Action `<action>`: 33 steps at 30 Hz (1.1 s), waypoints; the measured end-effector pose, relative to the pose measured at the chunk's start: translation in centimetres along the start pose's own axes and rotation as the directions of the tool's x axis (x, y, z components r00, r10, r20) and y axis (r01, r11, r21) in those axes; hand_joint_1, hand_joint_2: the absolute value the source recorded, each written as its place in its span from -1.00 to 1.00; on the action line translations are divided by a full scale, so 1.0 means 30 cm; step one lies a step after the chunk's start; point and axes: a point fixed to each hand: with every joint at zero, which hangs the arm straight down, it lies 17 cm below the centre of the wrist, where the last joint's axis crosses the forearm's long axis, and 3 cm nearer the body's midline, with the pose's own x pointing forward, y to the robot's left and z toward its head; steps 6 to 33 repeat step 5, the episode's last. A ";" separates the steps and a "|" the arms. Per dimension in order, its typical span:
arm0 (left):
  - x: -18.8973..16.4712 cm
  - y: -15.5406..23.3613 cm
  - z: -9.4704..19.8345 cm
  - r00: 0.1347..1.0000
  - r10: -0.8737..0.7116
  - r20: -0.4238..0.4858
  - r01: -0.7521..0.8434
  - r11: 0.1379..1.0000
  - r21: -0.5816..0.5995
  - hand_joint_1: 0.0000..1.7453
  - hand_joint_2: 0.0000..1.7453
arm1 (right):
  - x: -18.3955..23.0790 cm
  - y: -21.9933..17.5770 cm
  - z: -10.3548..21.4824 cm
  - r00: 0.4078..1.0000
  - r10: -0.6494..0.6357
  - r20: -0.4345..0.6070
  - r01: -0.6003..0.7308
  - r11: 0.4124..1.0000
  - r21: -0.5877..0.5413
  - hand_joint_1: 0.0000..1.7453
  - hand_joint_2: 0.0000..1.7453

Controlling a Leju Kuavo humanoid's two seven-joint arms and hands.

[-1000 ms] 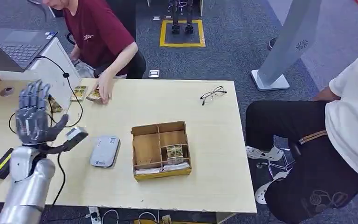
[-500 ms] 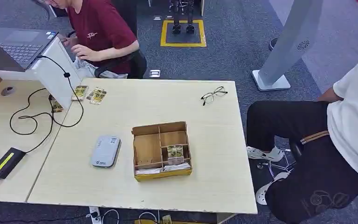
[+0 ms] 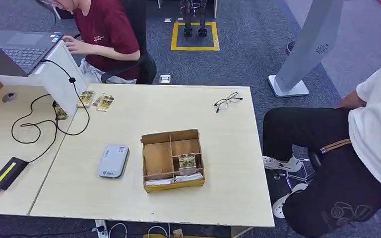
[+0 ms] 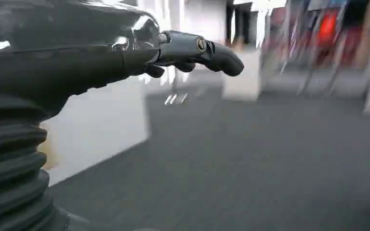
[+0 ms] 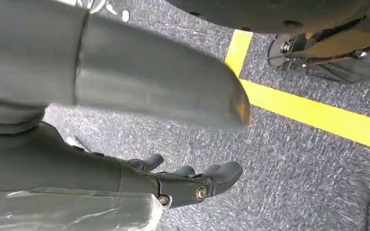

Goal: Pass the card to the sensor for recognition and then transmit it.

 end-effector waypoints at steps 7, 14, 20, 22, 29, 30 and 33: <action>-0.167 -0.457 0.474 0.975 -0.085 -0.205 -0.004 0.917 -0.399 -1.00 1.00 | 0.011 0.015 0.004 0.999 -0.036 0.007 0.035 0.999 0.010 -1.00 1.00; -0.167 -0.457 0.474 0.975 -0.085 -0.205 -0.004 0.917 -0.399 -1.00 1.00 | 0.011 0.015 0.004 0.999 -0.036 0.007 0.035 0.999 0.010 -1.00 1.00; -0.167 -0.457 0.474 0.975 -0.085 -0.205 -0.004 0.917 -0.399 -1.00 1.00 | 0.011 0.015 0.004 0.999 -0.036 0.007 0.035 0.999 0.010 -1.00 1.00; -0.167 -0.457 0.474 0.975 -0.085 -0.205 -0.004 0.917 -0.399 -1.00 1.00 | 0.011 0.015 0.004 0.999 -0.036 0.007 0.035 0.999 0.010 -1.00 1.00; -0.167 -0.457 0.474 0.975 -0.085 -0.205 -0.004 0.917 -0.399 -1.00 1.00 | 0.011 0.015 0.004 0.999 -0.036 0.007 0.035 0.999 0.010 -1.00 1.00; -0.167 -0.457 0.474 0.975 -0.085 -0.205 -0.004 0.917 -0.399 -1.00 1.00 | 0.011 0.015 0.004 0.999 -0.036 0.007 0.035 0.999 0.010 -1.00 1.00; -0.167 -0.457 0.474 0.975 -0.085 -0.205 -0.004 0.917 -0.399 -1.00 1.00 | 0.011 0.015 0.004 0.999 -0.036 0.007 0.035 0.999 0.010 -1.00 1.00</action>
